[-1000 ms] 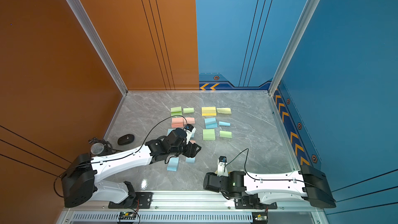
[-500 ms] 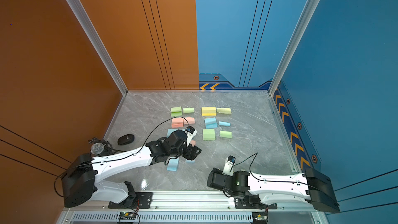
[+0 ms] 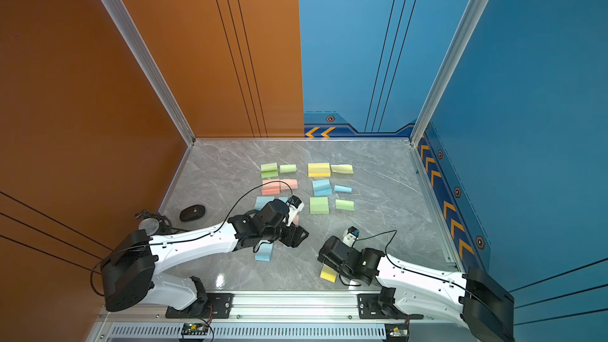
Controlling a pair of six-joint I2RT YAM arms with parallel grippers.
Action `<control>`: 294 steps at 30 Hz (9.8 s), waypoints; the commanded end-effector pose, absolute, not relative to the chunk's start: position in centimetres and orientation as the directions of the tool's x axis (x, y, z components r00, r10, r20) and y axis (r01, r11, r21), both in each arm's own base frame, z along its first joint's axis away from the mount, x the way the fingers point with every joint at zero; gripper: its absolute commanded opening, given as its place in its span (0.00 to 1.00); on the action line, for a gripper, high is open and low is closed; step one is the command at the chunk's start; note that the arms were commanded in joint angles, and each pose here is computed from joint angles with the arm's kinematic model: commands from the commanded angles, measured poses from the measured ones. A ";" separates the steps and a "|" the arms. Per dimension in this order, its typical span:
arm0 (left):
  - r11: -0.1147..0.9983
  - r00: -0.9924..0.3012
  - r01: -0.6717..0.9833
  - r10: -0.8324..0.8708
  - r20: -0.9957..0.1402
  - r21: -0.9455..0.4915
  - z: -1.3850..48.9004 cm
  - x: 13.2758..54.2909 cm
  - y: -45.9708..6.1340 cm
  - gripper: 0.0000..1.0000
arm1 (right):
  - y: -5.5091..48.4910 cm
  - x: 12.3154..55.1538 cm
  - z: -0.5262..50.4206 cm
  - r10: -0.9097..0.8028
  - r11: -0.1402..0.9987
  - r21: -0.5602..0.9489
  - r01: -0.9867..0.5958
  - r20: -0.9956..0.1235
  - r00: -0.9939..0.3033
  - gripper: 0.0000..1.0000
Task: Tear off pages from different memo pads
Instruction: Adjust the memo pad at the center of the board, then pick up the memo pad from the center of the board.
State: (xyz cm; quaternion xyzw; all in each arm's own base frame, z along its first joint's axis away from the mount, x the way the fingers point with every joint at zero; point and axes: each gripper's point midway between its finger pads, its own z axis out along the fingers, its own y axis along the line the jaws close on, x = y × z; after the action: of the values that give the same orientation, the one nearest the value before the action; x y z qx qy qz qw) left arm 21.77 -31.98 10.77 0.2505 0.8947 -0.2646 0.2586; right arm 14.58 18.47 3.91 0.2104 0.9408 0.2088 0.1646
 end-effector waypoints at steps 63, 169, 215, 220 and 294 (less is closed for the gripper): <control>0.246 -0.404 0.888 0.820 -0.405 -0.388 3.8 12.9 -40.5 0.87 | 7.6 18.1 18.1 0.351 0.885 0.447 0.129 -0.460 -0.816 0.91; 0.295 -0.438 0.875 0.820 -0.369 -0.384 2.5 14.0 -40.4 0.59 | 16.7 11.0 8.9 -0.925 -0.291 -0.196 -0.936 -0.193 0.328 0.00; 0.280 -0.470 0.854 0.777 -0.419 -0.438 5.7 14.2 -40.4 0.64 | 17.3 11.1 3.5 -0.944 -0.315 -0.239 -0.919 -0.019 0.328 0.38; 0.292 -0.496 0.840 0.753 -0.431 -0.457 6.8 14.8 -39.8 0.66 | 17.2 11.4 3.3 -0.949 -0.297 -0.266 -0.917 -0.020 0.314 0.38; 0.302 -0.454 0.885 0.404 -0.794 -0.353 17.3 16.9 -37.2 0.95 | 20.8 15.9 22.5 -0.793 0.166 -0.386 -0.907 -0.600 0.110 0.00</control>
State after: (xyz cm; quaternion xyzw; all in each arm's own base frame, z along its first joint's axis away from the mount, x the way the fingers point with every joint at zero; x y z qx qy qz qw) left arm 17.41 -35.28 15.64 0.4252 0.7783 -0.3655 0.2827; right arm 16.42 20.10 20.28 -0.6674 0.6543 0.0361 0.3538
